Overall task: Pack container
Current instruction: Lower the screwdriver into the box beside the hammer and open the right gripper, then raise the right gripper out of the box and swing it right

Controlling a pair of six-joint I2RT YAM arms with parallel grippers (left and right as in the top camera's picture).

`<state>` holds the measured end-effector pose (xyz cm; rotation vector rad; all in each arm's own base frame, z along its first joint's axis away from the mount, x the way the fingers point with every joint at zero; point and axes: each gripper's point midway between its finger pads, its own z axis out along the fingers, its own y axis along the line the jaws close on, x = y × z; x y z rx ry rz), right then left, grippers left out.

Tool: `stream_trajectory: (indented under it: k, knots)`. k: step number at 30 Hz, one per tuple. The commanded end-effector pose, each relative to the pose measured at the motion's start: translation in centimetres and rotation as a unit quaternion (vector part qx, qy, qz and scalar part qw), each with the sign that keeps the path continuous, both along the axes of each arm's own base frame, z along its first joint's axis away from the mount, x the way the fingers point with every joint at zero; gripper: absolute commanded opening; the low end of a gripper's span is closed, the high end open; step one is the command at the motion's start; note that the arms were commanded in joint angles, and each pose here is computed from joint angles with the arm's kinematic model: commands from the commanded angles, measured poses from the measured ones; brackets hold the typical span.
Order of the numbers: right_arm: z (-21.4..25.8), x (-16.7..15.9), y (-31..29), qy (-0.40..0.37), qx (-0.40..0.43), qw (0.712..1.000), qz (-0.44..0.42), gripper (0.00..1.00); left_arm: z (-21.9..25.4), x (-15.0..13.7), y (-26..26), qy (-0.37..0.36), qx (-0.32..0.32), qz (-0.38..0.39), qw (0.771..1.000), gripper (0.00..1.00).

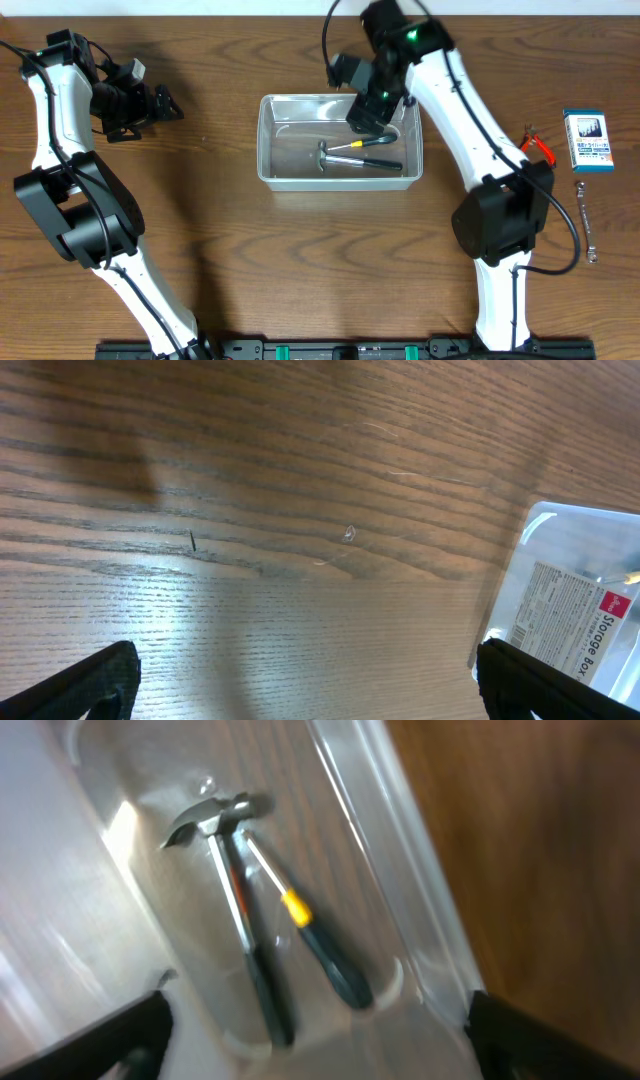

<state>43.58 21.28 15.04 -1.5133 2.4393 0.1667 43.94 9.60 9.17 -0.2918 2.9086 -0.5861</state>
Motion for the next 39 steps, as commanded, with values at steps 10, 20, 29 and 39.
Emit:
stream_trajectory:
  k: [10,20,29,39]
  knots:
    - [10.0,1.5,-9.2,-0.078,-0.047,0.953,-0.289,0.99,1.8,0.4,0.3,-0.021,0.011,0.001,1.0,0.98]
    - [19.9,-0.9,-19.5,-0.176,0.022,0.809,-0.561,0.99,1.8,0.4,0.3,-0.021,0.011,0.001,1.0,0.98]
    - [27.4,-7.3,-25.0,-0.238,0.1,0.722,-0.642,0.99,1.8,0.4,0.3,-0.021,0.011,0.001,1.0,0.98]
    - [21.9,-9.3,-31.8,-0.197,0.01,0.621,-0.759,0.99,1.8,0.4,0.3,-0.021,0.011,0.001,1.0,0.98]
